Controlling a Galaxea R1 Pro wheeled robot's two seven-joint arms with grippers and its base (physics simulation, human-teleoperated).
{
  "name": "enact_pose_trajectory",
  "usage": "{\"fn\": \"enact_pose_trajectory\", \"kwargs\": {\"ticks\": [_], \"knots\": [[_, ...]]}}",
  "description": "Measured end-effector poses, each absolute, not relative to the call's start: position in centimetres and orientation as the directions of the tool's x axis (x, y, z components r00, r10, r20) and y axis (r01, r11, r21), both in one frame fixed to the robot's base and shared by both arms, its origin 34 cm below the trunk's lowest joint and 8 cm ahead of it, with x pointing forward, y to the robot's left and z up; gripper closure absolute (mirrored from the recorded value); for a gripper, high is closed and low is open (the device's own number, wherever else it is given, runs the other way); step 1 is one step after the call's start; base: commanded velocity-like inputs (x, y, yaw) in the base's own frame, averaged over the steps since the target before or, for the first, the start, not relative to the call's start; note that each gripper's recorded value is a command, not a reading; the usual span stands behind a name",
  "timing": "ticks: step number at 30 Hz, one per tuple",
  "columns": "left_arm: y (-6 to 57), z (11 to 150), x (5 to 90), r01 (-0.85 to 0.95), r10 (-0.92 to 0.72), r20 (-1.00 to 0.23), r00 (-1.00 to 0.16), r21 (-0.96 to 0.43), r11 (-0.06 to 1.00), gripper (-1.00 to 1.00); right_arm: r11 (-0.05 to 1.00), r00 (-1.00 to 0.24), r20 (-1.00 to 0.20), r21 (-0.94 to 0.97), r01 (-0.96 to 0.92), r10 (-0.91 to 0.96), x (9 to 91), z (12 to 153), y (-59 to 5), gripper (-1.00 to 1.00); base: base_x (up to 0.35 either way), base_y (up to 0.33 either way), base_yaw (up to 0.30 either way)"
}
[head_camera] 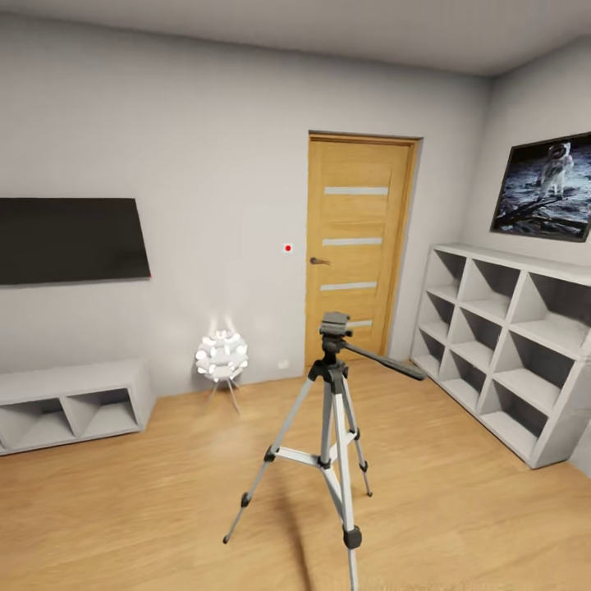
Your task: Attach the digital camera to the camera tripod in the bedroom.
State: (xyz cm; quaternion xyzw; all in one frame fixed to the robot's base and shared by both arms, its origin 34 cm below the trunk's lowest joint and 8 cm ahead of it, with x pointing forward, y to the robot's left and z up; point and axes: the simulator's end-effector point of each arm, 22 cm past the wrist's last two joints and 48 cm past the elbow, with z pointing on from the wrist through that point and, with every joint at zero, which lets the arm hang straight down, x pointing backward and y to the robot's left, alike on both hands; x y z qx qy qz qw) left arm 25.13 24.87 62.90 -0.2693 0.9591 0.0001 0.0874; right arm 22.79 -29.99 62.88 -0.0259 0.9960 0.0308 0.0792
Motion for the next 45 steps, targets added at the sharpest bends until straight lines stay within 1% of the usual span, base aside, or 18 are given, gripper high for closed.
{"fn": "enact_pose_trajectory", "kwargs": {"ticks": [22, 32, 45], "knots": [[24.94, 62.9, 25.1, -0.521, -0.521, -0.167, -0.837, -0.046, 0.852, 1.0, 0.996, -0.986, -0.159, 0.06, -0.062, -0.052, 22.78, 62.87, -29.76, -1.0, 0.0, 0.0, -0.28], [24.95, 62.9, 25.05, -0.52, -0.519, -0.167, -0.838, -0.045, 0.853, 1.0, 0.996, -0.986, -0.158, 0.058, -0.065, -0.055, 22.76, 62.88, -29.85, -1.0, 0.02, 0.017, -0.053], [24.79, 62.9, 25.04, -0.516, -0.516, -0.166, -0.84, -0.047, 0.855, 1.0, 0.996, -0.986, -0.158, 0.056, -0.067, -0.058, 22.74, 62.89, -29.97, -1.0, 0.197, 0.229, -0.001]]}}
